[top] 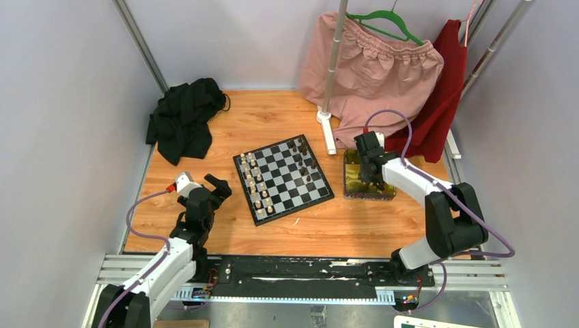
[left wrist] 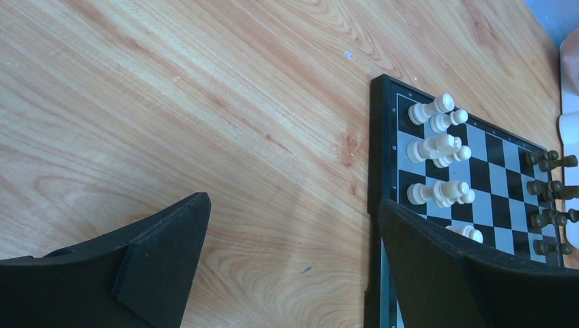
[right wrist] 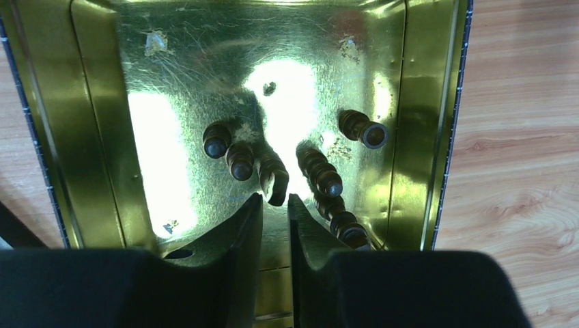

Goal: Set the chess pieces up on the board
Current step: Pick up the chess piece from the storage box.

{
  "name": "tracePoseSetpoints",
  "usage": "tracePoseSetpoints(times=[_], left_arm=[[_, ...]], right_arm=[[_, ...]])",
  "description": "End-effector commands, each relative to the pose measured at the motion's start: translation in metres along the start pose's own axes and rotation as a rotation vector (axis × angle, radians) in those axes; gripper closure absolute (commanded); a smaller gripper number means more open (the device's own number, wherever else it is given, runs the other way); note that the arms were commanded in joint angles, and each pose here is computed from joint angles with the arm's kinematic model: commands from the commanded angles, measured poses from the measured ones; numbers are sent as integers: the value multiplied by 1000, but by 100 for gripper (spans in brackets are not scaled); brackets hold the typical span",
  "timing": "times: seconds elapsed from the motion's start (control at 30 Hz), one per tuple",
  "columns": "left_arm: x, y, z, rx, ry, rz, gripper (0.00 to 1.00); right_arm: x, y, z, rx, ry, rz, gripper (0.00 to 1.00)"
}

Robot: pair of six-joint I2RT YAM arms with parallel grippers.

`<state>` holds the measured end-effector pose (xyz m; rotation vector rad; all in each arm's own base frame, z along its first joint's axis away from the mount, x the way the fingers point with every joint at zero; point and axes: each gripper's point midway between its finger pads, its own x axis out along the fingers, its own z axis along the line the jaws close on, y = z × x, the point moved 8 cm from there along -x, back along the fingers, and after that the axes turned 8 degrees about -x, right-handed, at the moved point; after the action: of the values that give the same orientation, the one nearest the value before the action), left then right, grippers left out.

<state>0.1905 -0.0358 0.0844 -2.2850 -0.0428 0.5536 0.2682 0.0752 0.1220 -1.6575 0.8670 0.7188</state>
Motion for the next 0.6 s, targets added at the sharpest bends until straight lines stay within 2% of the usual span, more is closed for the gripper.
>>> tracePoseSetpoints(times=[0.0,0.27,0.57], left_arm=[[1,-4,-5,-16,18,-20,0],[1,-4,-4,-15,17,-20,0],[1,-4,-5,-16,21,-20,0]], right_arm=[[6,-2,-7,29,37,8,78],[12,0,-8,30,42,20,84],[1,-5,-12,36,43,-13,98]])
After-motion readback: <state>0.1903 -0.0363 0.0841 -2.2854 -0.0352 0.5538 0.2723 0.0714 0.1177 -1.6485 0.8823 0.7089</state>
